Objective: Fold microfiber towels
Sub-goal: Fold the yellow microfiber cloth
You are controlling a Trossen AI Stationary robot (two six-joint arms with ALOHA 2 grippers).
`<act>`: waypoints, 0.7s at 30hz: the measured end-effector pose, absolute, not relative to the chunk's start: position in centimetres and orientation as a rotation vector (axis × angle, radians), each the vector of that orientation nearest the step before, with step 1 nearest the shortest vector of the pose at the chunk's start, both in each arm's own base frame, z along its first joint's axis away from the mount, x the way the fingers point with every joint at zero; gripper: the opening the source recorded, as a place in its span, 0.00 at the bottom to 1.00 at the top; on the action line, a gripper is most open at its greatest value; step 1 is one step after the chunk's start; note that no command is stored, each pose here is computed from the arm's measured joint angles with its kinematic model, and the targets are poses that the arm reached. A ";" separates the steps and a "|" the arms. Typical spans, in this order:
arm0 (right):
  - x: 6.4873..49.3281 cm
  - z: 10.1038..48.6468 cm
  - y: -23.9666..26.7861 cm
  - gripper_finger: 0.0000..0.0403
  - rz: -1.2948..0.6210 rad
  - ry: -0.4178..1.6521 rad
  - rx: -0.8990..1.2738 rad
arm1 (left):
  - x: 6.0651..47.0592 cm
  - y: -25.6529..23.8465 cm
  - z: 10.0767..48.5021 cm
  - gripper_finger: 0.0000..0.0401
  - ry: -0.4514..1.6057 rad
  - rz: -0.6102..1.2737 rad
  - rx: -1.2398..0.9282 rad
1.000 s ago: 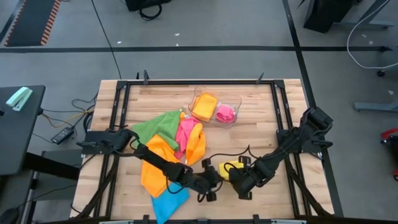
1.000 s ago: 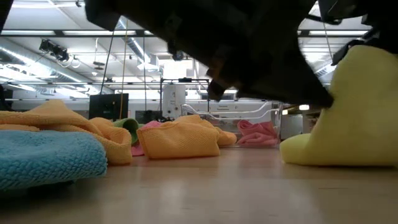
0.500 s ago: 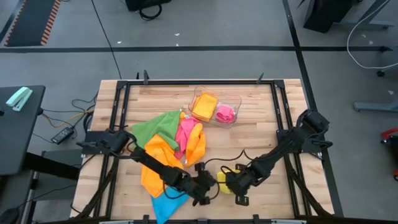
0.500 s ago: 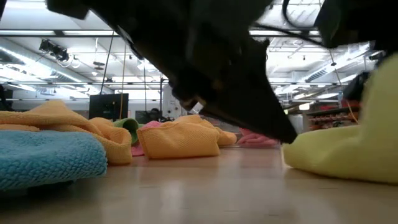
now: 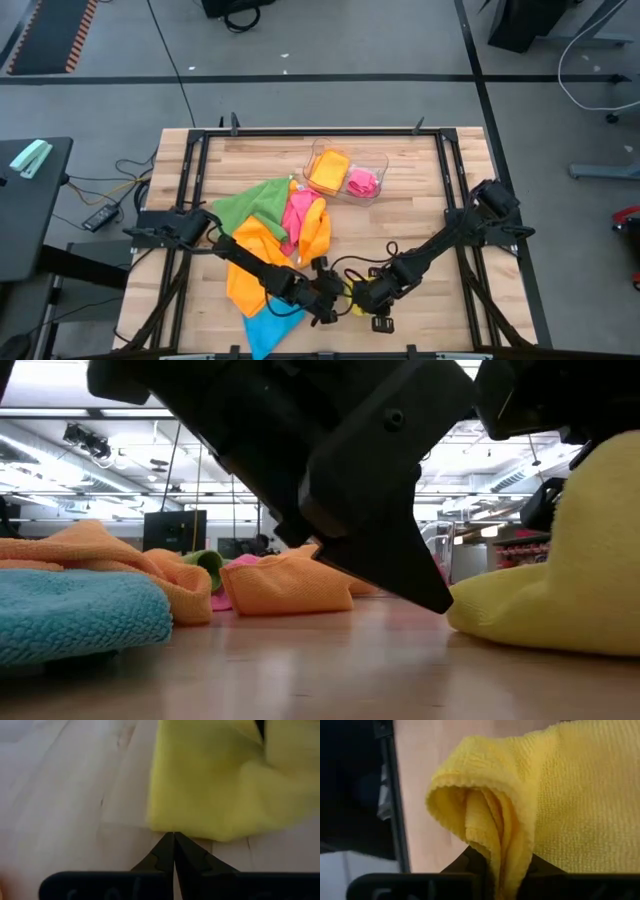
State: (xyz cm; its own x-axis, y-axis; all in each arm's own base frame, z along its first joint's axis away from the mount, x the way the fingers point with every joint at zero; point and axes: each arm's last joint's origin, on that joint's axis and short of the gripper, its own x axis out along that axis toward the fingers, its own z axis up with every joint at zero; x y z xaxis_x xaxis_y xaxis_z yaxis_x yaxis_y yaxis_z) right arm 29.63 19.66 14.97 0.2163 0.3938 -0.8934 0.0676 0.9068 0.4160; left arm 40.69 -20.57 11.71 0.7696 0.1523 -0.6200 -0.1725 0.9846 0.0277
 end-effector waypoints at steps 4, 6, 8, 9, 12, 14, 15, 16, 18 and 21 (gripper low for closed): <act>30.0 15.3 19.4 0.12 0.285 1.359 0.446 | 41.1 -20.6 11.0 0.03 0.642 0.176 -0.043; 30.2 15.4 19.4 0.12 0.279 1.352 0.450 | 41.4 -20.7 10.4 0.02 0.619 0.166 -0.053; 30.1 15.4 19.4 0.13 0.264 1.358 0.468 | 41.6 -20.8 9.9 0.03 0.603 0.158 -0.045; 30.1 15.4 19.5 0.13 0.261 1.359 0.473 | 41.7 -20.9 9.8 0.03 0.593 0.154 -0.049; 30.0 15.4 19.6 0.13 0.253 1.354 0.466 | 41.9 -20.9 9.8 0.05 0.575 0.149 -0.057; 30.1 15.4 19.6 0.14 0.251 1.344 0.464 | 42.0 -20.8 9.8 0.05 0.569 0.149 -0.059; 30.3 15.4 19.5 0.15 0.263 1.336 0.470 | 42.0 -20.8 9.8 0.05 0.569 0.149 -0.059; 30.5 15.5 19.4 0.16 0.281 1.323 0.474 | 42.0 -20.8 9.8 0.05 0.570 0.149 -0.058; 30.9 15.6 19.2 0.20 0.315 1.302 0.471 | 42.0 -20.8 9.8 0.03 0.570 0.149 -0.057; 31.2 15.6 18.6 0.28 0.333 1.300 0.464 | 42.0 -20.8 9.8 0.02 0.573 0.148 -0.051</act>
